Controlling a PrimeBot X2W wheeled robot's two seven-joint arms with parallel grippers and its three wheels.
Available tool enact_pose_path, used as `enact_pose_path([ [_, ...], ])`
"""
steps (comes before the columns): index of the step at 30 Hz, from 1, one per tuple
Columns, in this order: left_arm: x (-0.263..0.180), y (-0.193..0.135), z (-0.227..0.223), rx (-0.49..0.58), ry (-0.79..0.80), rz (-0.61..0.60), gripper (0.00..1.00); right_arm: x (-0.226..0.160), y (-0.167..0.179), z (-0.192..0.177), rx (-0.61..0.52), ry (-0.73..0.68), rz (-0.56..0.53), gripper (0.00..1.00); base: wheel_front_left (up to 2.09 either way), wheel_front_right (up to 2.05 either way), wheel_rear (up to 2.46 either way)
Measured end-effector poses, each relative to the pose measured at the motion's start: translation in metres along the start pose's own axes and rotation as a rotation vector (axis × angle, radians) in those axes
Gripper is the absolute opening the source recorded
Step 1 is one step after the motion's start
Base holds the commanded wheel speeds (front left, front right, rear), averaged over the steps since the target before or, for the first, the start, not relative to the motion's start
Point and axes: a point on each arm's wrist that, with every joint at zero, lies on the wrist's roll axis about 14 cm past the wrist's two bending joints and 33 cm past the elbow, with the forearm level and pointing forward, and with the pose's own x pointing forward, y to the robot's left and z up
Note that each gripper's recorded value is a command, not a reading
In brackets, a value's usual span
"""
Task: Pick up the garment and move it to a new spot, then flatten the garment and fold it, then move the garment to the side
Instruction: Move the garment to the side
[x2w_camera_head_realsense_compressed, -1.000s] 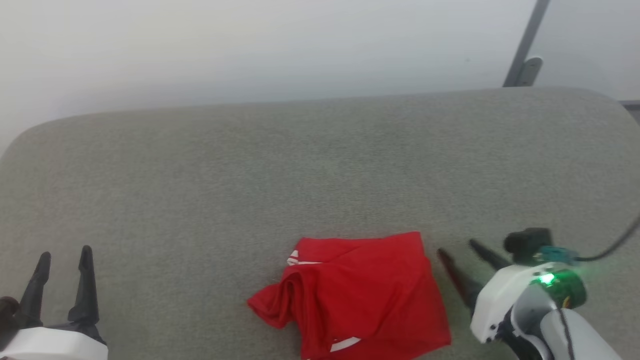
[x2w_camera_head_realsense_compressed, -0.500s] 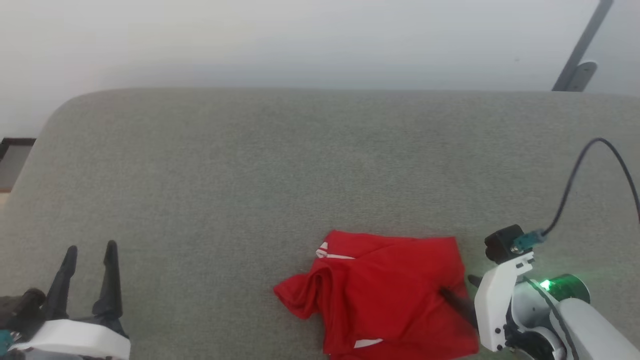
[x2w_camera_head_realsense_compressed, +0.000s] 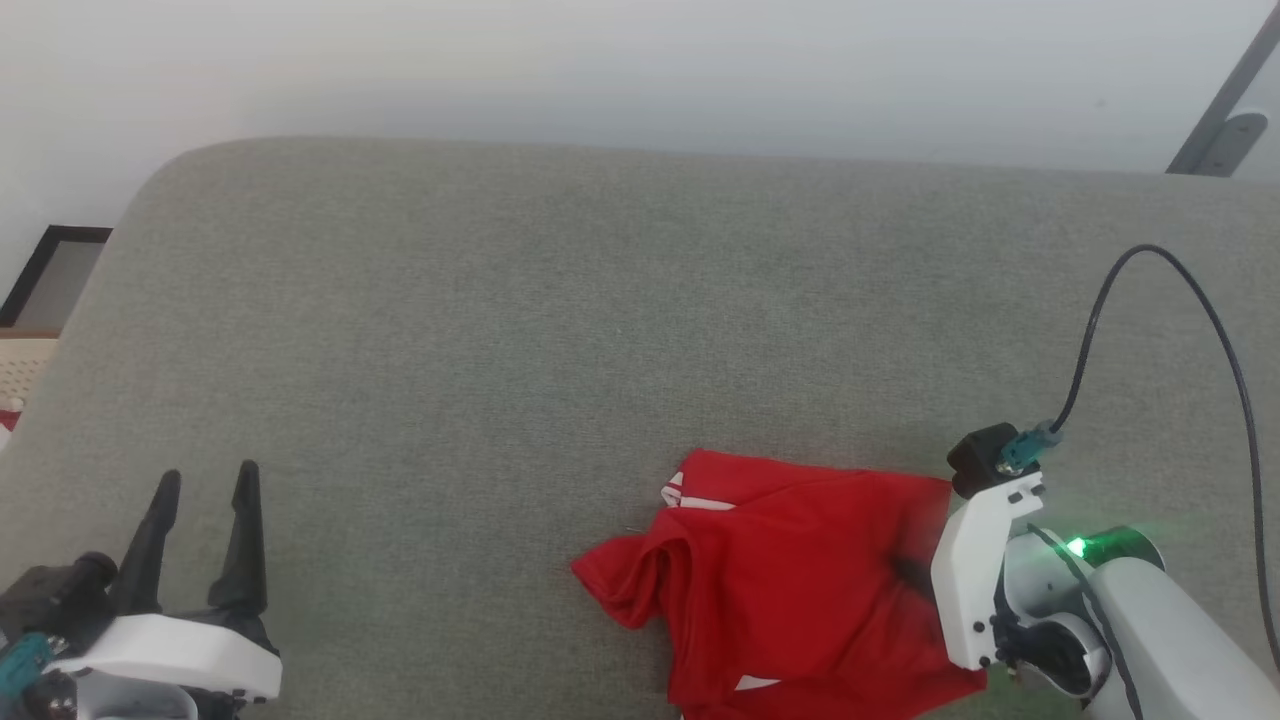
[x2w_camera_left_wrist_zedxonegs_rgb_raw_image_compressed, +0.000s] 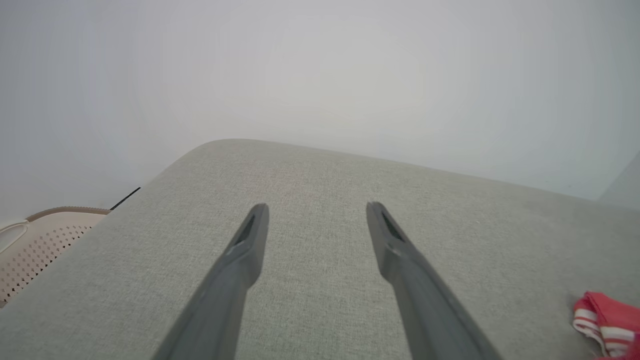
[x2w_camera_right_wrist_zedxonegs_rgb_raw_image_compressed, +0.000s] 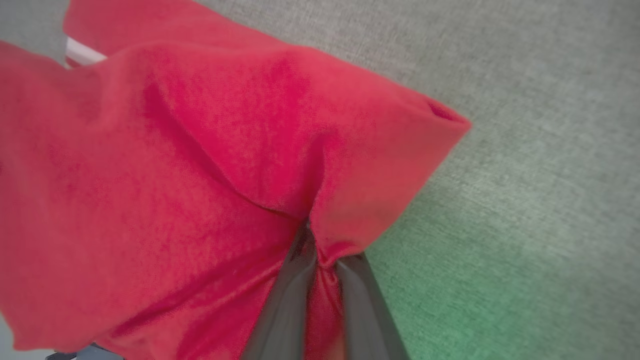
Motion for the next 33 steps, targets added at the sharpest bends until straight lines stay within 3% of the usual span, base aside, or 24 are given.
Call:
enact_pose_path([
  [5, 0.01, -0.006, 0.004, -0.003, -0.015, -0.016, 1.0, -0.007, -0.015, 0.01, 0.025, -0.043, -0.037, 0.0, 0.0, 0.0, 0.0],
  [13, 0.036, -0.04, 0.004, -0.008, -0.027, -0.104, 1.0, -0.046, -0.086, 0.029, 0.046, -0.106, -0.216, 0.0, 0.0, 0.0, 0.0],
  [26, 0.088, -0.124, -0.009, -0.027, -0.026, -0.316, 1.0, -0.143, -0.216, 0.048, 0.07, -0.18, -0.576, 0.0, 0.0, 0.0, 0.0],
  [33, 0.112, -0.164, -0.02, -0.041, -0.021, -0.415, 1.0, -0.183, -0.268, 0.05, 0.055, -0.2, -0.741, 0.0, 0.0, 0.0, 0.0],
])
